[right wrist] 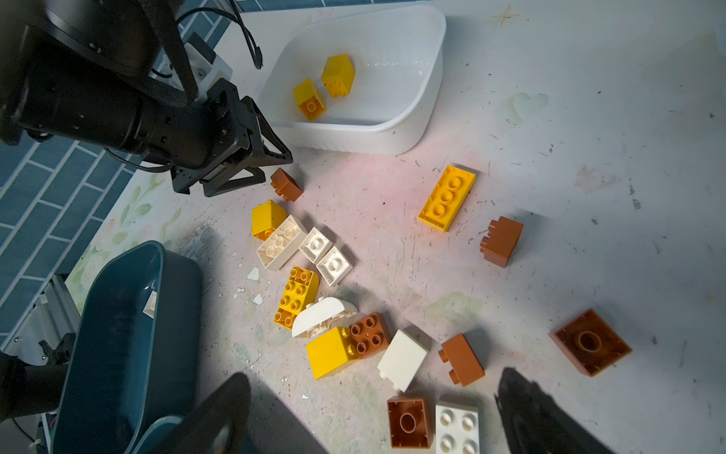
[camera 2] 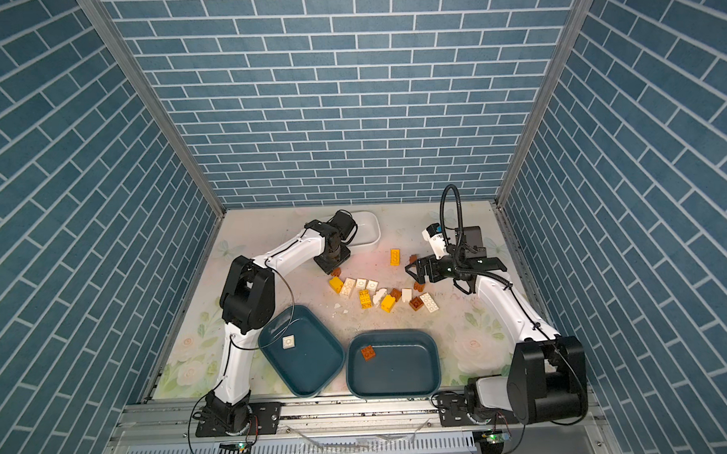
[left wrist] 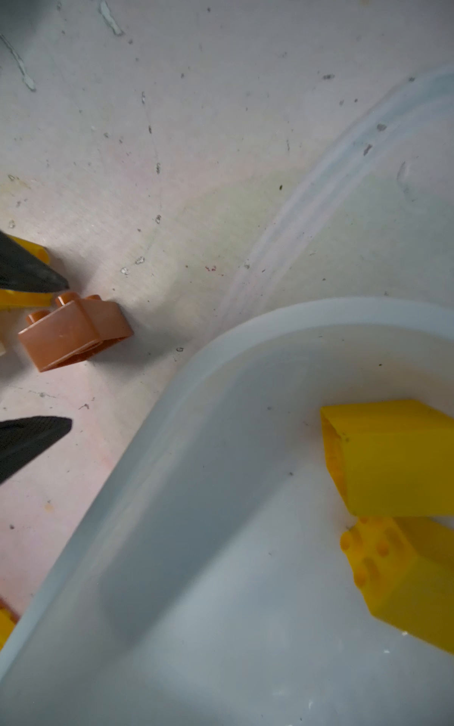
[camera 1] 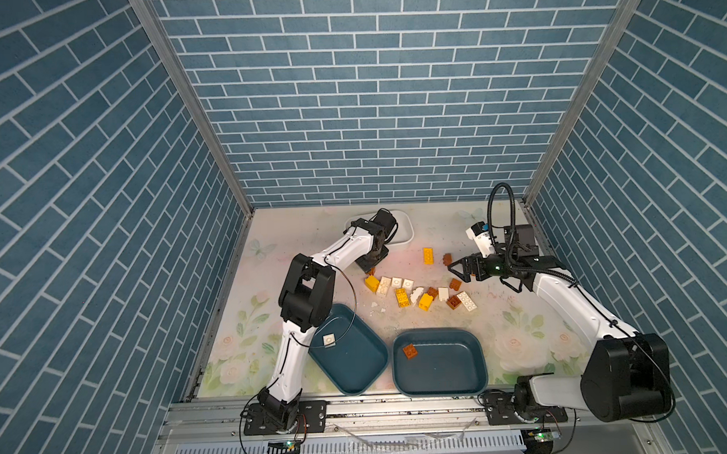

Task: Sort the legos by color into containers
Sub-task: 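Grasp a small brown brick beside the white bin with the left gripper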

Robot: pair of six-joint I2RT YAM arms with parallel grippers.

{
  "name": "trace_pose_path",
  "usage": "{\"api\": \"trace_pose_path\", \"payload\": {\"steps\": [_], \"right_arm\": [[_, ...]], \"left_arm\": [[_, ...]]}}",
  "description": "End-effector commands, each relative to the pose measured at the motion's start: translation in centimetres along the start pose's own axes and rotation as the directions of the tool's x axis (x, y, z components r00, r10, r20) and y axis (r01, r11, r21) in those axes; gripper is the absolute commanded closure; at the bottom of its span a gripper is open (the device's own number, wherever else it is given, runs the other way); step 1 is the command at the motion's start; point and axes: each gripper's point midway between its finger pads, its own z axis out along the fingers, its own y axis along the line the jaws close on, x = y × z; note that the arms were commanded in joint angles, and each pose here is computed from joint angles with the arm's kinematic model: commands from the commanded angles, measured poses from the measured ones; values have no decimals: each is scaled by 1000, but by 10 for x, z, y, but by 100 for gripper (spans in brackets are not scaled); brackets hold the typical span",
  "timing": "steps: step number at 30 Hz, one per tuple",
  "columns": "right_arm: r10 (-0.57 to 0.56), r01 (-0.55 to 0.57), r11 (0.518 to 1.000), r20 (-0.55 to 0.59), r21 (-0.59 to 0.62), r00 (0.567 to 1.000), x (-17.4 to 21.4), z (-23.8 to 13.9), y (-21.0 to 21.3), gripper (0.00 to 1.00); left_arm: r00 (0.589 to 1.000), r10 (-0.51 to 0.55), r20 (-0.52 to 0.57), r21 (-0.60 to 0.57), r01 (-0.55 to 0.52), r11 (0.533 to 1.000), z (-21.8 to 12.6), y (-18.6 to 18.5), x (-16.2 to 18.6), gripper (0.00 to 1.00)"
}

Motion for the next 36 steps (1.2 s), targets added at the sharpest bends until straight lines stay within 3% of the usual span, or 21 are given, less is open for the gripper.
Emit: {"api": "trace_pose_path", "payload": {"steps": [1,10,15,17,24,26,28,31,36], "right_arm": [[-42,42,999,31,-14,999,-14,-5,4,2],[-35,35,999,22,-17,999,-11,-4,4,2],[-36,36,999,22,-19,999,-11,-4,5,2],[-35,35,999,23,-18,999,-12,-5,5,2],[-40,41,999,35,-17,999,-17,-7,6,2],[-44,44,999,40,-16,998,-19,-7,6,2],[-41,42,999,43,-17,998,-21,-8,6,2],[-46,47,999,50,-20,998,-23,-9,7,2],[-52,53,998,55,-18,997,-26,-10,8,2]], "left_arm": [[1000,6,-16,-48,-7,999,17,10,8,49],[999,9,-43,-63,-12,998,27,15,17,59],[999,25,-36,-49,-27,998,21,13,15,77],[999,40,-23,-26,-41,999,13,10,12,82],[987,157,28,58,-159,986,-35,0,-2,82],[971,236,48,84,-239,967,-49,-2,-5,82],[949,310,52,121,-314,942,-64,-6,-4,82],[881,472,41,208,-470,858,-86,-18,10,82],[681,732,19,327,-696,639,-125,-16,65,81]]}}
